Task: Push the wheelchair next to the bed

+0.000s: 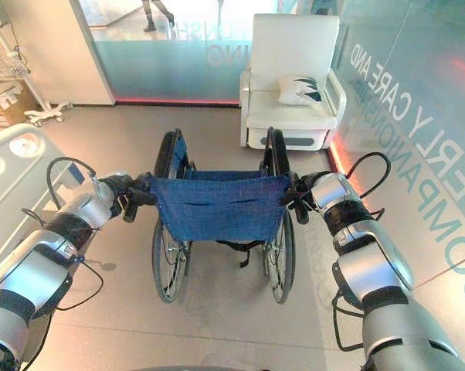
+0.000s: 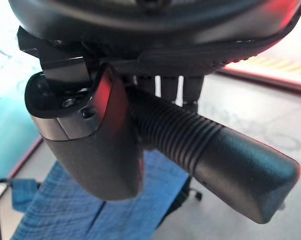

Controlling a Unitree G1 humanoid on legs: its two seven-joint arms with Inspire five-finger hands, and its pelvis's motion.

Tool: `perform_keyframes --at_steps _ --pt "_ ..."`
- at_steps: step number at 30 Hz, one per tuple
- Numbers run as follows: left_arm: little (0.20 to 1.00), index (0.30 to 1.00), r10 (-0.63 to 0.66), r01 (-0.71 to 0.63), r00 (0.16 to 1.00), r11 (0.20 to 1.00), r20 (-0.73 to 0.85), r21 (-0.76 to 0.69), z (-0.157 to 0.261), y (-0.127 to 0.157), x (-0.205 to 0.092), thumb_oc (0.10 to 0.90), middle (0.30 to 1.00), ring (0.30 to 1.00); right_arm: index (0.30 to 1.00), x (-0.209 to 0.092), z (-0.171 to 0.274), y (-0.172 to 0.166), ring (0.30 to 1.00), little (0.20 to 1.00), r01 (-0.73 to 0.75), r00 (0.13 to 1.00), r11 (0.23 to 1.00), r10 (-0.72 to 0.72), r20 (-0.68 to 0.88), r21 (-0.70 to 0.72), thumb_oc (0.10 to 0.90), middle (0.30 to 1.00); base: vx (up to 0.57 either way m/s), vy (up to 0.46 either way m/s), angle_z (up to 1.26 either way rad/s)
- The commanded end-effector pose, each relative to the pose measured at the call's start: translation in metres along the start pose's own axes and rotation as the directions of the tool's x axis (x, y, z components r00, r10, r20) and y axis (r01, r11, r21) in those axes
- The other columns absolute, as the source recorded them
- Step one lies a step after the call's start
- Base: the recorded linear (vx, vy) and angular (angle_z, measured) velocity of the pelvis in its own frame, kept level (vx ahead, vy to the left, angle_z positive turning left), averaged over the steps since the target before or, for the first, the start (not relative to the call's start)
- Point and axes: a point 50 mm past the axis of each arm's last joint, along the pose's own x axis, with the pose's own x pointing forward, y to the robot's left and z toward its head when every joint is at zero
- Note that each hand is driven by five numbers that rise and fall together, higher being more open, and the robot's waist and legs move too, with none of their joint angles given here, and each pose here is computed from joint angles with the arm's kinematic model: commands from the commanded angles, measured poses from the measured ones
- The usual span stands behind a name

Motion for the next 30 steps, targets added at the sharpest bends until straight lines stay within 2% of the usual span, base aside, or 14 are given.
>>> perform_keyframes --at_steps 1,8,11,16,26,30 --pt "0.300 0.300 0.073 -0.072 0.997 0.990 -0.008 0.124 -0.018 0.005 0.002 0.400 0.300 0.300 0.300 0.005 -0.021 -0.004 0.300 0.300 0.037 0.998 0.984 -0.045 -0.040 -0.177 0.400 0.300 0.00 0.000 0.00" --pt "0.300 0.300 0.066 -0.071 0.997 0.979 0.031 0.190 -0.012 0.003 0.001 0.400 0.300 0.300 0.300 0.003 -0.009 -0.004 0.300 0.300 0.059 0.998 0.937 -0.054 0.025 -0.344 0.400 0.300 0.00 0.012 0.00" --pt "0.300 0.300 0.074 -0.084 0.995 0.986 0.071 0.142 -0.008 0.003 0.000 0.400 0.300 0.300 0.300 0.002 -0.002 -0.002 0.300 0.300 0.055 0.998 0.906 -0.039 0.046 -0.419 0.400 0.300 0.01 0.086 0.02" --pt "0.300 0.300 0.101 -0.109 0.989 0.991 0.106 0.072 0.000 0.003 0.000 0.400 0.300 0.300 0.300 0.002 0.003 -0.003 0.300 0.300 0.088 0.996 0.899 -0.066 0.067 -0.428 0.400 0.300 0.02 0.106 0.01" --pt "0.300 0.300 0.098 -0.105 0.992 0.990 0.073 0.095 0.010 0.020 -0.004 0.400 0.300 0.300 0.300 -0.003 0.014 -0.014 0.300 0.300 0.182 0.980 0.915 -0.140 0.141 -0.360 0.400 0.300 0.05 0.124 0.07" --pt "0.300 0.300 0.091 -0.096 0.993 0.993 0.080 0.063 0.015 0.014 -0.005 0.400 0.300 0.300 0.300 -0.003 0.008 -0.014 0.300 0.300 0.184 0.978 0.917 -0.136 0.158 -0.353 0.400 0.300 0.34 -0.110 0.18"
